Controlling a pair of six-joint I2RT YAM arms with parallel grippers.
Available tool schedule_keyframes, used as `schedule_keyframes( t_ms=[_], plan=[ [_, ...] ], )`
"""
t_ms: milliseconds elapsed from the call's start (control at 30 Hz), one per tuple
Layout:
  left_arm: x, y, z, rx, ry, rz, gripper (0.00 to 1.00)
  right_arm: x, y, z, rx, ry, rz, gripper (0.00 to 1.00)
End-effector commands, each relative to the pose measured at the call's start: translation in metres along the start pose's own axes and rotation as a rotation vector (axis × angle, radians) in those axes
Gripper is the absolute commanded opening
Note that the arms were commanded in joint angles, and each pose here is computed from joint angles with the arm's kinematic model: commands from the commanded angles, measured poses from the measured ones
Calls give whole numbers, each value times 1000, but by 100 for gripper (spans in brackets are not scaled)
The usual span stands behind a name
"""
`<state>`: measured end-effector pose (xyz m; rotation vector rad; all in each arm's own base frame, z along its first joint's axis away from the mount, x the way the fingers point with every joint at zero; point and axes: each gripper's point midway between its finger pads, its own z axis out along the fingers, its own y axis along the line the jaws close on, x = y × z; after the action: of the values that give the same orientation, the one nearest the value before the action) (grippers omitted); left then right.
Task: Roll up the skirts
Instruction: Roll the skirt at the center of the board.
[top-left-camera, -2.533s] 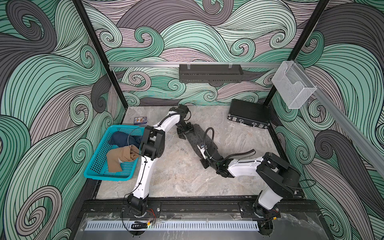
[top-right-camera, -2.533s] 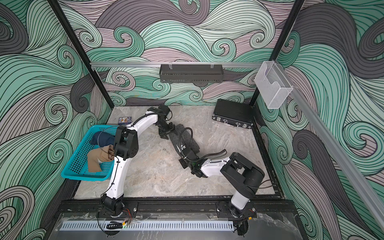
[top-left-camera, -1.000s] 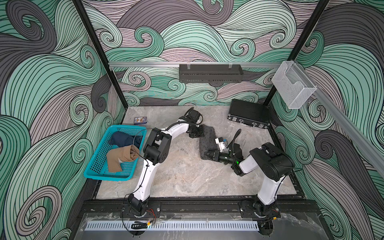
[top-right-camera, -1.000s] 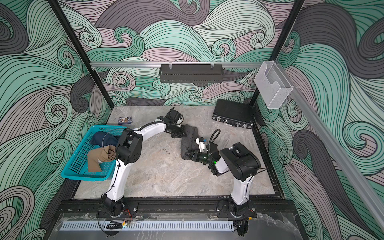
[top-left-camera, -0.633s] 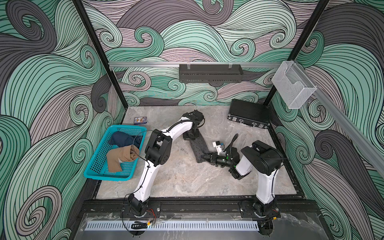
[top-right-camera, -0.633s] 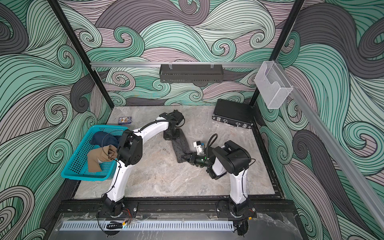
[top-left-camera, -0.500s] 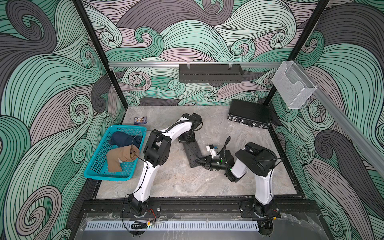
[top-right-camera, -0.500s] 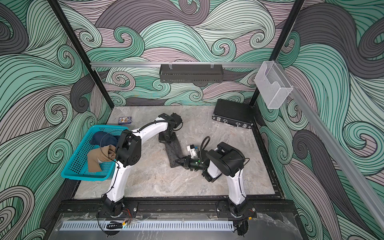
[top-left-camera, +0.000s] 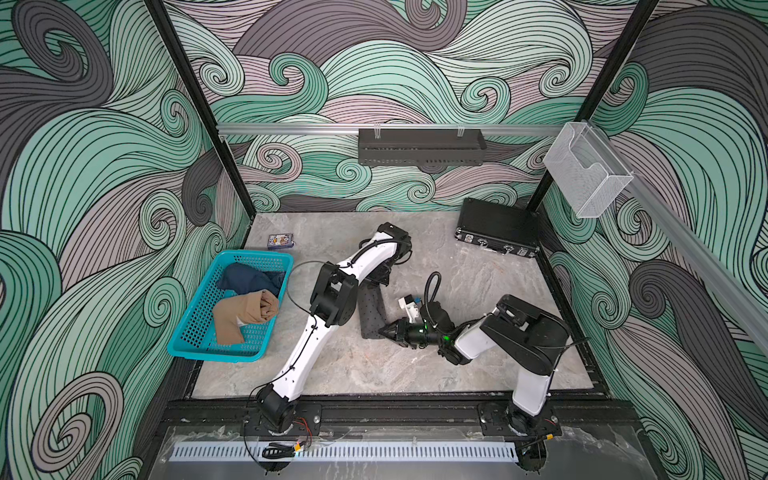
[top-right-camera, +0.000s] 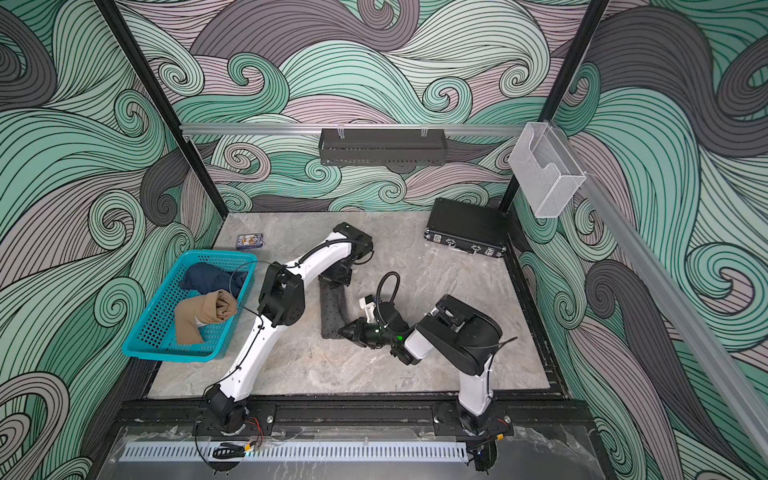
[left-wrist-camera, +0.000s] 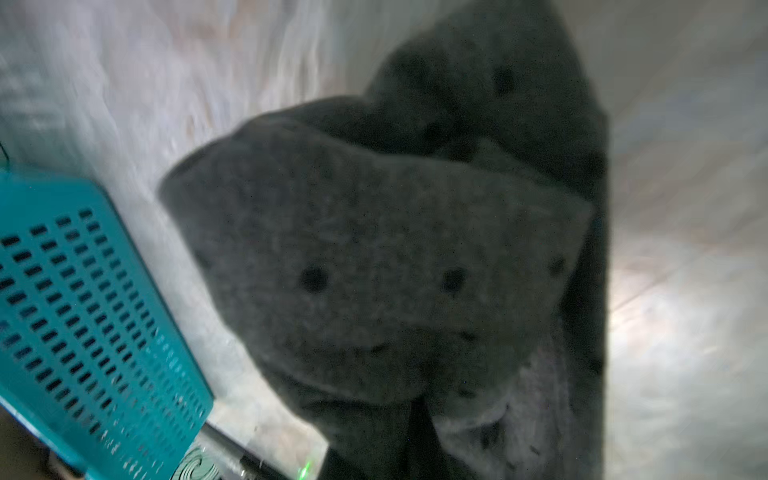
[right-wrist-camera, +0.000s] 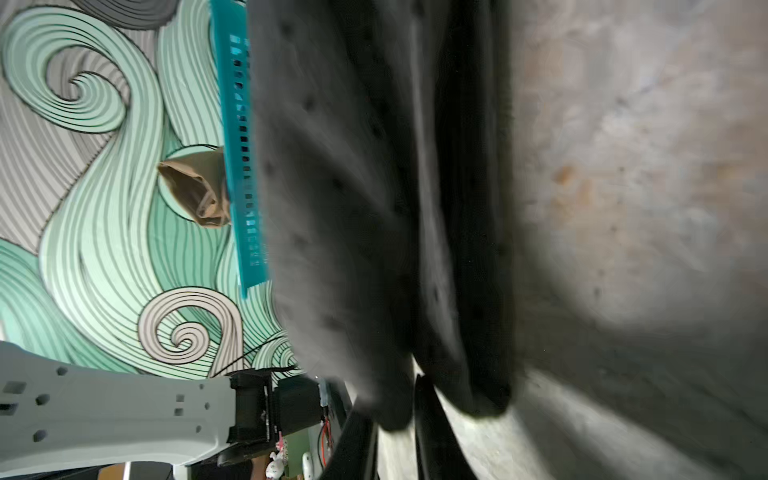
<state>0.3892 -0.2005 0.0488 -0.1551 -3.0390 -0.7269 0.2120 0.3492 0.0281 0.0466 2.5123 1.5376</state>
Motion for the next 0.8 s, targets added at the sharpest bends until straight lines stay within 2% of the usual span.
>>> schedule_keyframes(
  t_ms=[0, 67, 167, 233, 367, 433, 533, 767],
  plan=[
    [31, -3, 27, -78, 192, 95, 0, 15, -42, -6, 180, 41, 2, 25],
    [30, -13, 33, -55, 198, 84, 0, 11, -39, -8, 184, 28, -51, 30],
    [30, -26, 40, -24, 207, 88, 0, 5, -39, -18, 244, 4, -175, 47],
    [31, -31, 45, -12, 217, 69, 0, 0, -37, -28, 312, -26, -279, 54],
    [34, -39, 48, 11, 236, 55, 0, -14, -14, -45, 367, -119, -450, 76],
    [35, -40, 46, 19, 238, 57, 0, -21, -5, -45, 378, -148, -453, 82],
    [37, -39, 42, 18, 234, 58, 0, -28, 6, -33, 387, -123, -430, 91],
    [42, -35, 39, 8, 234, 56, 0, -39, 21, 1, 361, -60, -381, 97]
  ],
)
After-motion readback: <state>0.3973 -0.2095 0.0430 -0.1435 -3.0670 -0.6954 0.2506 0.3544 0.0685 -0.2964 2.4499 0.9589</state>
